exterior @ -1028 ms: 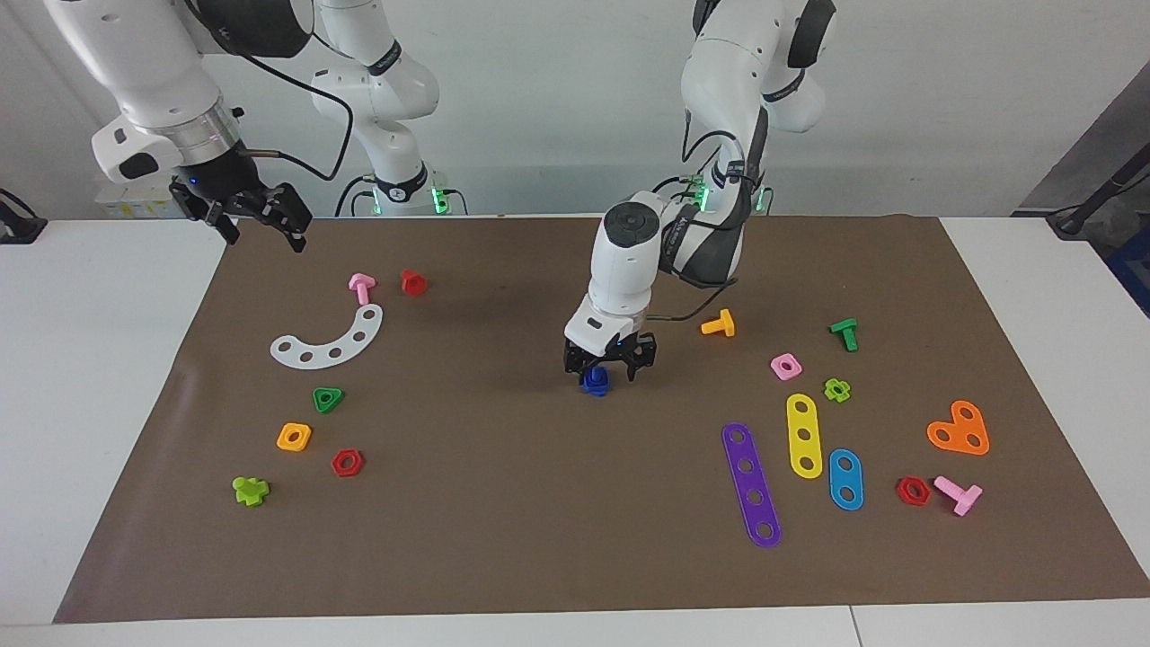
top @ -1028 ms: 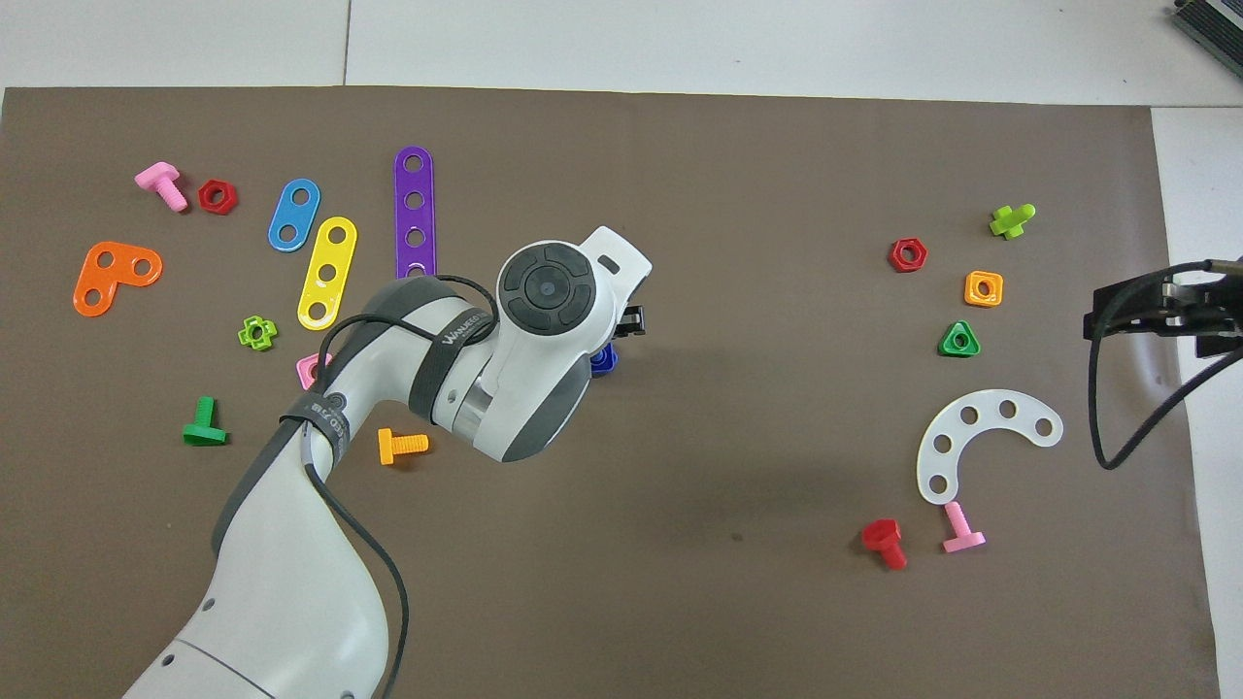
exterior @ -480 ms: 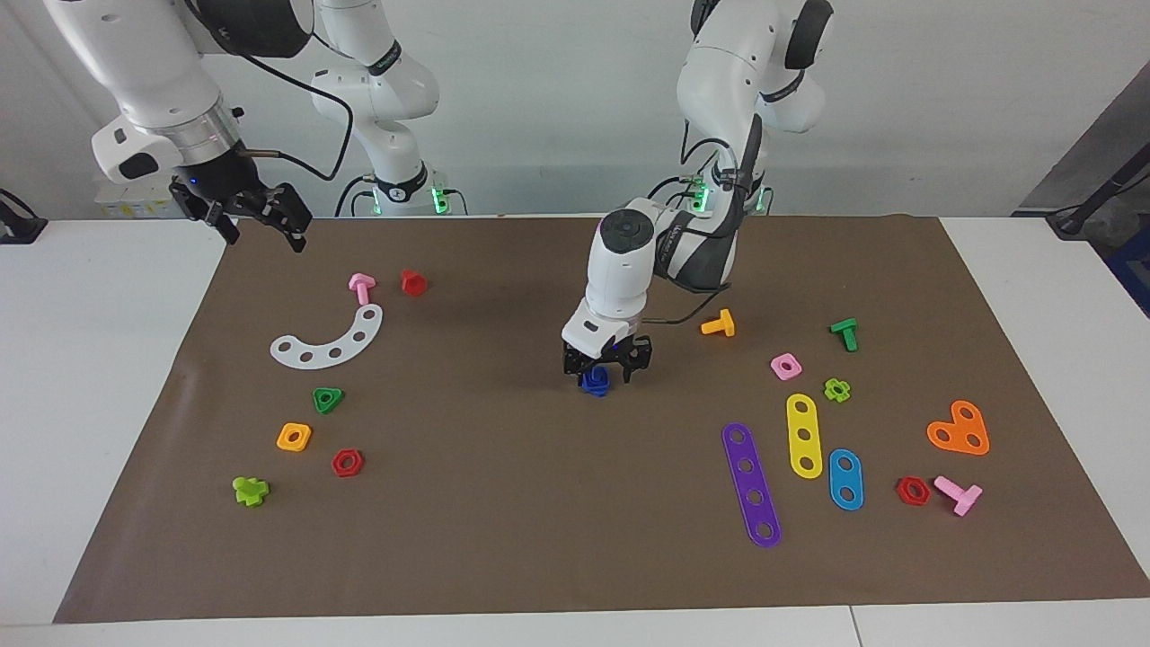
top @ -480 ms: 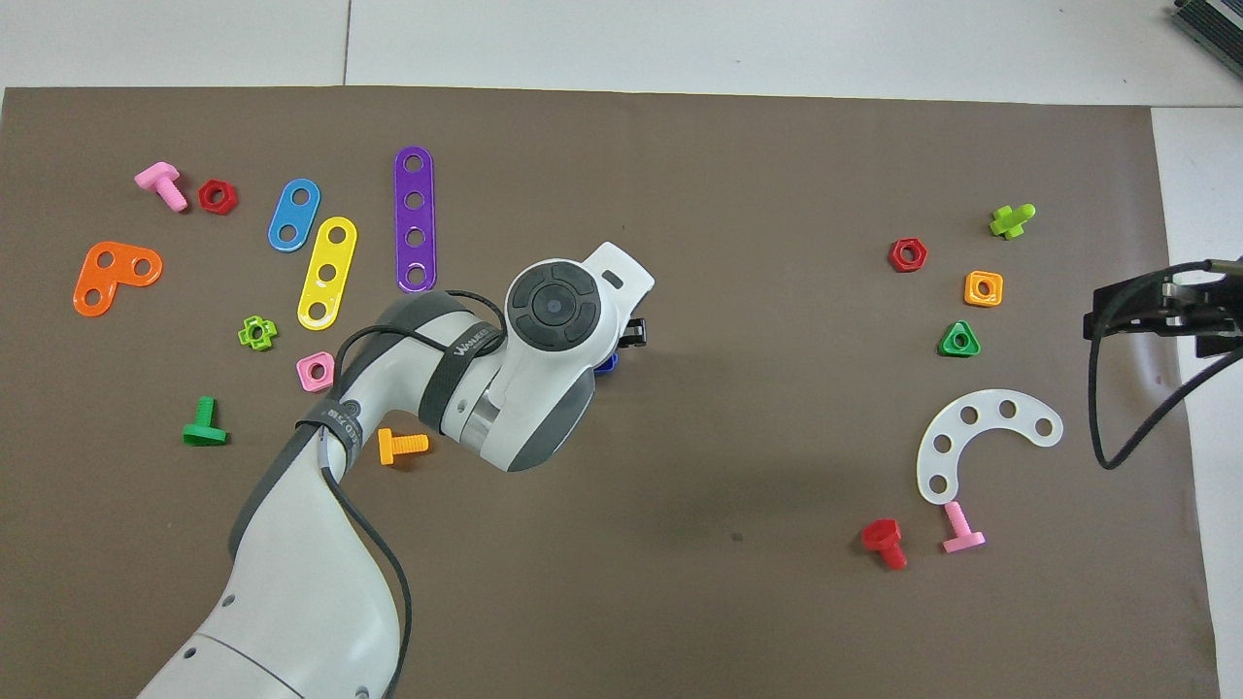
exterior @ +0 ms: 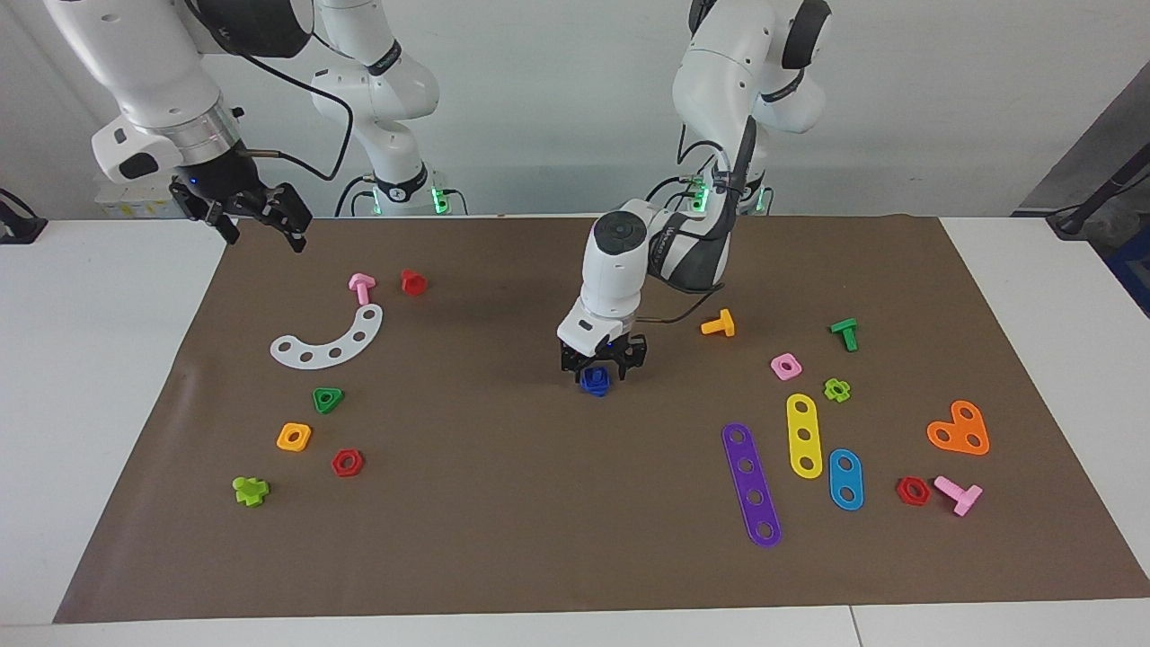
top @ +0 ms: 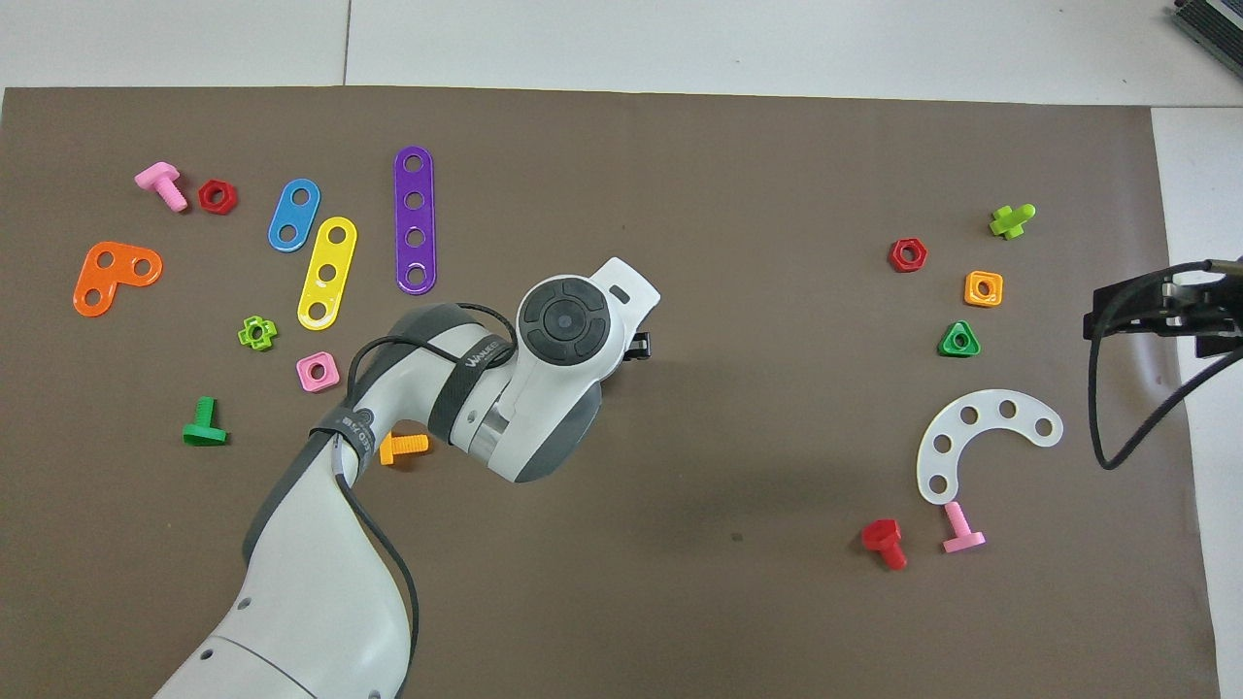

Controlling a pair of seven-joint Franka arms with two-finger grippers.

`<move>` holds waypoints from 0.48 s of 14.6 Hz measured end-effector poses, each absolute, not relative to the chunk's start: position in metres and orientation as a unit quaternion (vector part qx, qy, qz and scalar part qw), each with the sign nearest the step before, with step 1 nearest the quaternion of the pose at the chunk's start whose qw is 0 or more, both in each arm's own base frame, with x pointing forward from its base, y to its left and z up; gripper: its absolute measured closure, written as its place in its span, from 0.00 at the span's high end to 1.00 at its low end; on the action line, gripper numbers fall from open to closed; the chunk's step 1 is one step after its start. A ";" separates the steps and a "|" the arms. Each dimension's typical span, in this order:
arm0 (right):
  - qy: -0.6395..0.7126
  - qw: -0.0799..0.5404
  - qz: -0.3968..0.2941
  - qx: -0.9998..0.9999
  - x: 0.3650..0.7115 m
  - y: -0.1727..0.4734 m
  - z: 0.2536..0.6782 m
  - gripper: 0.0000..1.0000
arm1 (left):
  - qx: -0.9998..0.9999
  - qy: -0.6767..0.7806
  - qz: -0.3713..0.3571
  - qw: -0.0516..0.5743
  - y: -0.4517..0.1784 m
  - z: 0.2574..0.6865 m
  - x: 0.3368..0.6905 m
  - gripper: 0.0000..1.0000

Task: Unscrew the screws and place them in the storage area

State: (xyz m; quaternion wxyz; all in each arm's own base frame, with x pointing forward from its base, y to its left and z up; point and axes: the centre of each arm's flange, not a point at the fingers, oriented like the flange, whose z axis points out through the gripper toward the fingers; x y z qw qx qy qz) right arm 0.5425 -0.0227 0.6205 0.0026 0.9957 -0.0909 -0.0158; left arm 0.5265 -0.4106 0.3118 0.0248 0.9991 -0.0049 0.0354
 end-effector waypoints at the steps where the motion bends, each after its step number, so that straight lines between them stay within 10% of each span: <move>1: -0.091 0.003 -0.016 0.996 0.543 -0.023 0.620 1.00 | 0.999 -0.006 0.036 0.025 -0.412 0.311 0.525 0.82; 7: -0.091 0.003 -0.016 0.996 0.543 -0.023 0.620 1.00 | 0.999 -0.008 0.039 0.027 -0.414 0.311 0.524 0.77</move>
